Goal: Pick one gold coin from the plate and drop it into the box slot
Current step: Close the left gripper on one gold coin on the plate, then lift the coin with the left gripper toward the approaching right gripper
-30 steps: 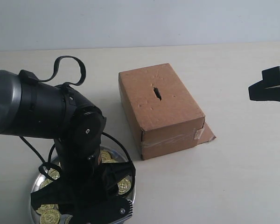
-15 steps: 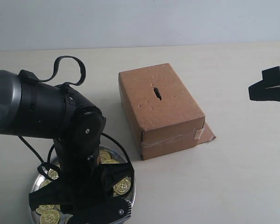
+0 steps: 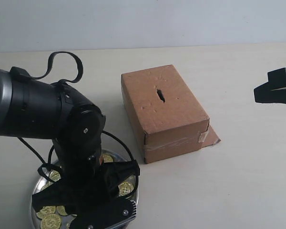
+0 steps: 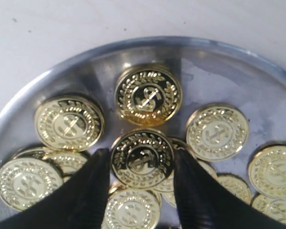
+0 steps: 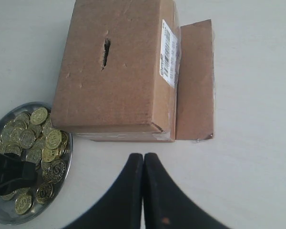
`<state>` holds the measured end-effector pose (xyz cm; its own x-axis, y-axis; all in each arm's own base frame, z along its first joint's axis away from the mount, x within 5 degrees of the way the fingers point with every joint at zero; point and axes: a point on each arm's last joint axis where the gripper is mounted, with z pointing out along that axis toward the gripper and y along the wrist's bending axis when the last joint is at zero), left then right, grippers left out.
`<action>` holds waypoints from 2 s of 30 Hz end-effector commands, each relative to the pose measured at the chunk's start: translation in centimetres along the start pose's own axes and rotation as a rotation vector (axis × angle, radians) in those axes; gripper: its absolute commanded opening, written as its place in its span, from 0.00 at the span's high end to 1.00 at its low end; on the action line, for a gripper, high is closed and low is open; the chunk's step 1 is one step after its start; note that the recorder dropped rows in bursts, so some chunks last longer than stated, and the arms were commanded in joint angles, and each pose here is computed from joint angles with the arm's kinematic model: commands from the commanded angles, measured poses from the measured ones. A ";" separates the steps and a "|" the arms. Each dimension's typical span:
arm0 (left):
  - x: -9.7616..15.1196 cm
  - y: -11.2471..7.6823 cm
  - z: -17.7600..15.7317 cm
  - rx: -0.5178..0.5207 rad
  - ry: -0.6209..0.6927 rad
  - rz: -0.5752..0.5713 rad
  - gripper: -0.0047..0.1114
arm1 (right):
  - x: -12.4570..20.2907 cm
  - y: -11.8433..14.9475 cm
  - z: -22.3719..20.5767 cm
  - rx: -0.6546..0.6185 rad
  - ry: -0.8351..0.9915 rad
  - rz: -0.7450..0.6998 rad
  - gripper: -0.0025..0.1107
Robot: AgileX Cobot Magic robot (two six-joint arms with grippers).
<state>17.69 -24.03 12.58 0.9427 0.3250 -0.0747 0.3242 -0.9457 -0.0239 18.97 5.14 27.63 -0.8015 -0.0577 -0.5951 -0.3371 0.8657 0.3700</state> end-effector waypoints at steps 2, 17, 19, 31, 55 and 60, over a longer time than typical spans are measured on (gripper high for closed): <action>-0.2 0.0 -0.6 -0.023 -0.001 -0.008 0.65 | -0.1 -0.1 0.0 0.000 -0.008 0.000 0.98; 0.3 -1.8 -8.6 -0.305 0.185 -0.455 0.65 | 1.6 3.4 1.5 -0.279 0.007 -0.059 0.98; 0.6 -2.3 -9.7 -0.350 0.196 -0.571 0.65 | 2.0 3.9 2.1 -0.296 -0.012 -0.023 0.98; 1.1 -5.7 -14.4 -0.507 0.123 -0.876 0.65 | 2.4 8.8 4.4 -0.414 -0.089 0.091 0.98; -1.1 -8.0 -17.3 -0.696 -0.025 -0.920 0.65 | 1.4 14.9 10.5 -0.628 0.043 -0.012 0.54; -1.4 -7.8 -17.9 -0.755 -0.079 -0.934 0.65 | 1.4 14.8 10.5 -0.620 0.039 -0.011 0.54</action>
<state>15.32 -17.09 30.39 0.3280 0.8695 -0.3693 0.8674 -0.1224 0.4823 17.93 22.96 24.60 -0.8197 -0.0944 -0.5649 -0.5479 0.4166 0.7255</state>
